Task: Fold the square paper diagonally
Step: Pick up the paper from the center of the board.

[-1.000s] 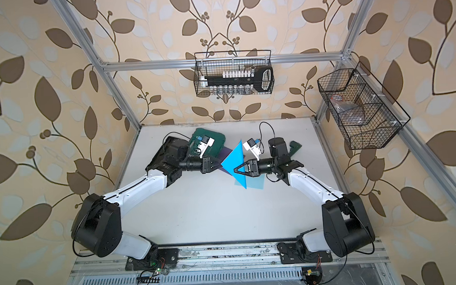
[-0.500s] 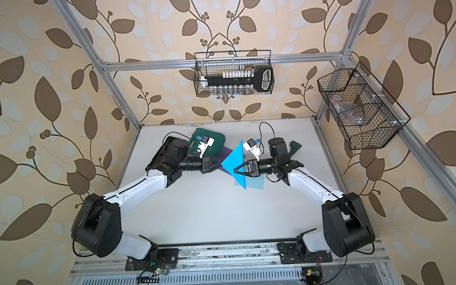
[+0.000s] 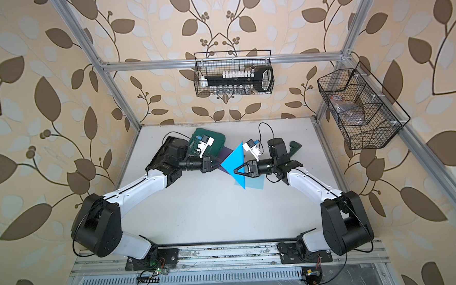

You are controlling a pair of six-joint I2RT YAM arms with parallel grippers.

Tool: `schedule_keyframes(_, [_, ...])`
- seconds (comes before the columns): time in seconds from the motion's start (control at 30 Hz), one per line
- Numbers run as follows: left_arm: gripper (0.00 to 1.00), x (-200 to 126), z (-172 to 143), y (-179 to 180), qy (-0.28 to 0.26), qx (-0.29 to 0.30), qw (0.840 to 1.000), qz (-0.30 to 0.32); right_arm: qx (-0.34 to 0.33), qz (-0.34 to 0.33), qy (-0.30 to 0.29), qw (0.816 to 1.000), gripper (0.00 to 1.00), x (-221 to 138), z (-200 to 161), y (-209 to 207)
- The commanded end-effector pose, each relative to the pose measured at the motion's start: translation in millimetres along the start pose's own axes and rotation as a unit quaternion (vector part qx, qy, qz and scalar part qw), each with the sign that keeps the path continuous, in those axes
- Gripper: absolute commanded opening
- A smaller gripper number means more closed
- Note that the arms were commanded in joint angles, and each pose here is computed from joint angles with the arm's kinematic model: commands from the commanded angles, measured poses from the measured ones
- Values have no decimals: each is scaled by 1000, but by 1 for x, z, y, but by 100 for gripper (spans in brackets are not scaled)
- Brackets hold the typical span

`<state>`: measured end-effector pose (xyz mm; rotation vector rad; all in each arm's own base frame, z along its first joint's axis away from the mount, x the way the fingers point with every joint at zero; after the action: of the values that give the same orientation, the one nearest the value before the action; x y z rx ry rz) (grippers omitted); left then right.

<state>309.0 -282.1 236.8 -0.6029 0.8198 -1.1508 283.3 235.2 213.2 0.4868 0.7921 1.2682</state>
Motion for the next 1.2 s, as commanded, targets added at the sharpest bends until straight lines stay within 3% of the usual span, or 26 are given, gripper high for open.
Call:
schedule_keyframes(0.0, [2, -9, 12, -12, -23, 20, 999, -8, 3, 7, 8, 1000, 19, 3, -4, -1])
schedule_keyframes(0.17, [8, -9, 13, -9, -28, 17, 999, -1, 4, -2, 1, 1000, 16, 2, -1, -2])
schedule_keyframes(0.27, [22, -16, 16, -11, -44, 21, 999, 16, 8, -12, -6, 1000, 13, 0, 1, -4])
schedule_keyframes(0.43, [43, -31, 20, 15, -84, -2, 992, 98, 39, -51, -10, 998, 11, -4, -2, -23])
schedule_keyframes(0.57, [53, -48, 23, 32, -114, -23, 979, 170, 61, -78, 0, 995, 12, -4, -12, -37])
schedule_keyframes(0.7, [53, -55, 16, 34, -112, -33, 975, 191, 80, -91, 2, 993, 12, -1, -22, -49])
schedule_keyframes(1.17, [28, -42, -40, 64, -56, -95, 979, 174, 139, -124, 40, 982, 14, 46, -64, -81])
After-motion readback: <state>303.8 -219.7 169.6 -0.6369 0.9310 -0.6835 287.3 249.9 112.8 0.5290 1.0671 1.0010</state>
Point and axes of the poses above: each gripper's point midway between its finger pads, its own x axis out along the fingers, its own y axis along the line the jaws close on, z = x × y, the point moved 1 cm from there along -x, back along the fingers, and after that the axes turned 8 degrees about -x, right-handed, at the moved point
